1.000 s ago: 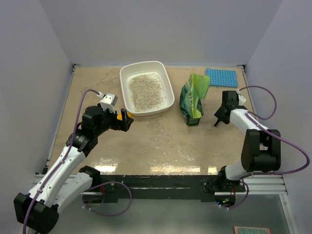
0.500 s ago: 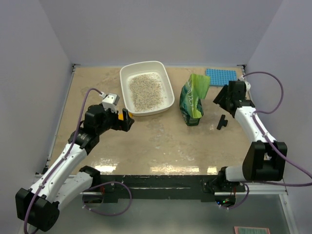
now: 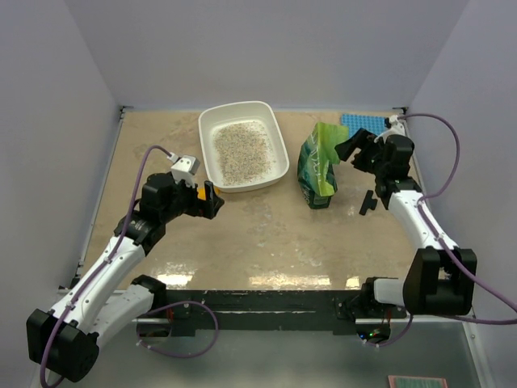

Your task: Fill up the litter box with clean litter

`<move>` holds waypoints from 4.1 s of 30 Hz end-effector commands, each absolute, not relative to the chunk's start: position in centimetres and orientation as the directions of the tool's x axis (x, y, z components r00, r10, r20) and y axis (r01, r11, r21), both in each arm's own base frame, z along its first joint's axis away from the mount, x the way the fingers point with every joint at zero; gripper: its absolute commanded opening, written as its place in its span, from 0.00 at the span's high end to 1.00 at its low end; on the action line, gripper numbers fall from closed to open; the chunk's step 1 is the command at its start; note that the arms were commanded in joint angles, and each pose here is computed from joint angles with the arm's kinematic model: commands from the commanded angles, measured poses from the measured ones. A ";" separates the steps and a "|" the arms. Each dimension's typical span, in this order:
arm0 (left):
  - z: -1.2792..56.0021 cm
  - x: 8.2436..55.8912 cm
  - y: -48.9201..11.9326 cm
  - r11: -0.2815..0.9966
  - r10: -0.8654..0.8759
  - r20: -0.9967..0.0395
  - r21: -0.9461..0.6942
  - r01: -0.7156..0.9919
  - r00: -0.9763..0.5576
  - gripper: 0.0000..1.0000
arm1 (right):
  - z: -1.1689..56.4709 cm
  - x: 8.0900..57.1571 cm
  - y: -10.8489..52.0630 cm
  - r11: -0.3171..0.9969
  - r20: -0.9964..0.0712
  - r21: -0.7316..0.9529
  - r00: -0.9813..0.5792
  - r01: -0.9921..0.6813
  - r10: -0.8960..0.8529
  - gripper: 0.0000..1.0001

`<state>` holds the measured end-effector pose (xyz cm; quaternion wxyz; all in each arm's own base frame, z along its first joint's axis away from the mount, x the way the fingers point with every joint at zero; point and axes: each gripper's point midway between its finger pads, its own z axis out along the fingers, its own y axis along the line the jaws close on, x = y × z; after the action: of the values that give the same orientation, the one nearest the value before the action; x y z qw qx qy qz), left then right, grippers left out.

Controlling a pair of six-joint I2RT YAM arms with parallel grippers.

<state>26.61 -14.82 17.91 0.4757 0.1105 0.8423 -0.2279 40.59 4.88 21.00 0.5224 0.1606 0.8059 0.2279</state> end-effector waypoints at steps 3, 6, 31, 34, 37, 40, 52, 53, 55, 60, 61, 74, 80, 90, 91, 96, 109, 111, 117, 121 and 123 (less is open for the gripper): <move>18.8 26.9 -15.3 0.855 -0.045 -0.867 -0.291 0.429 -0.497 0.00 | 23.0 42.6 7.2 0.813 -0.825 0.544 -0.313 -0.209 0.471 0.12; 18.8 26.9 -15.4 0.853 -0.042 -0.867 -0.290 0.434 -0.497 0.00 | 22.3 43.6 7.2 0.816 -0.838 0.529 -0.295 -0.232 0.459 0.10; 17.9 27.3 -15.5 0.859 -0.023 -0.854 -0.283 0.426 -0.520 0.00 | 23.6 43.7 10.5 0.668 -0.849 0.518 -0.224 -0.534 0.478 0.99; 17.9 27.4 -15.4 0.860 -0.024 -0.854 -0.283 0.425 -0.520 0.00 | 24.3 43.5 10.9 0.653 -0.851 0.511 -0.221 -0.559 0.477 1.00; 17.9 27.4 -15.4 0.862 -0.023 -0.855 -0.280 0.423 -0.519 0.00 | 25.5 43.0 11.1 0.641 -0.854 0.499 -0.206 -0.584 0.478 1.00; 17.8 27.5 -15.4 0.863 -0.023 -0.854 -0.279 0.422 -0.520 0.00 | 27.5 42.5 11.1 0.644 -0.862 0.476 -0.173 -0.598 0.477 1.00; 18.3 27.3 -15.3 0.860 -0.026 -0.862 -0.277 0.428 -0.507 0.00 | 36.9 38.1 17.0 0.728 -0.984 0.153 -0.032 -0.669 0.177 1.00; 18.4 27.3 -15.3 0.861 -0.028 -0.863 -0.277 0.427 -0.505 0.00 | 37.5 37.7 17.2 0.723 -0.985 0.141 -0.020 -0.676 0.174 1.00; 18.6 27.2 -15.3 0.859 -0.031 -0.866 -0.278 0.429 -0.499 0.00 | 38.9 36.6 17.6 0.711 -0.986 0.126 -0.010 -0.692 0.165 1.00; 19.5 27.0 -15.3 0.853 -0.041 -0.880 -0.277 0.442 -0.473 0.00 | 41.0 33.0 18.2 0.693 -0.994 0.075 -0.002 -0.717 0.106 1.00; 19.7 26.9 -15.2 0.853 -0.042 -0.884 -0.275 0.444 -0.466 0.00 | 42.0 32.5 18.2 0.695 -0.994 0.057 0.022 -0.717 0.105 1.00; 21.5 26.6 -15.4 0.838 -0.061 -0.912 -0.268 0.475 -0.406 0.00 | 42.6 24.1 18.2 0.623 -0.994 0.097 -0.040 -0.776 0.105 1.00; 21.9 26.4 -15.9 0.818 -0.051 -0.915 -0.268 0.509 -0.400 0.00 | 44.0 22.2 20.6 0.527 -0.984 0.140 -0.058 -0.838 0.170 1.00; 23.9 24.6 -17.9 0.712 -0.039 -0.941 -0.262 0.651 -0.337 0.00 | 44.6 21.4 29.4 0.445 -0.985 0.150 -0.096 -0.883 0.142 1.00; 24.1 24.5 -17.9 0.707 -0.037 -0.943 -0.258 0.658 -0.330 0.00 | 44.5 21.4 29.8 0.438 -0.985 0.151 -0.098 -0.886 0.142 1.00; 25.5 23.7 -17.2 0.718 -0.052 -0.960 -0.229 0.658 -0.276 0.00 | 45.3 21.5 31.9 0.395 -0.988 0.123 -0.076 -0.910 0.133 1.00; 26.1 23.6 -15.8 0.768 -0.040 -0.967 -0.192 0.611 -0.253 0.00 | 45.0 19.6 32.6 0.308 -0.999 0.042 -0.034 -0.950 0.029 1.00; 26.0 23.7 -15.6 0.778 -0.039 -0.967 -0.188 0.600 -0.253 0.00 | 44.2 19.4 32.4 0.301 -0.999 0.042 -0.049 -0.953 -0.017 1.00; 26.4 23.8 -14.9 0.803 -0.031 -0.963 -0.182 0.567 -0.266 0.00 | 42.1 18.4 32.0 0.264 -0.994 0.028 -0.055 -0.964 -0.097 1.00; 26.5 23.8 -13.8 0.841 -0.026 -0.955 -0.181 0.510 -0.296 0.00 | 41.7 17.6 31.8 0.235 -0.994 0.028 -0.052 -0.972 -0.098 1.00; 26.0 24.5 -12.5 0.887 -0.034 -0.945 -0.178 0.426 -0.324 0.00 | 41.4 17.1 31.9 0.202 -0.992 0.030 -0.055 -0.979 -0.115 1.00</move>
<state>23.59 -14.63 24.57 0.5536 0.1665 0.7761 -0.2519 19.65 32.16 33.28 0.4257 -0.4384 0.6967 0.3759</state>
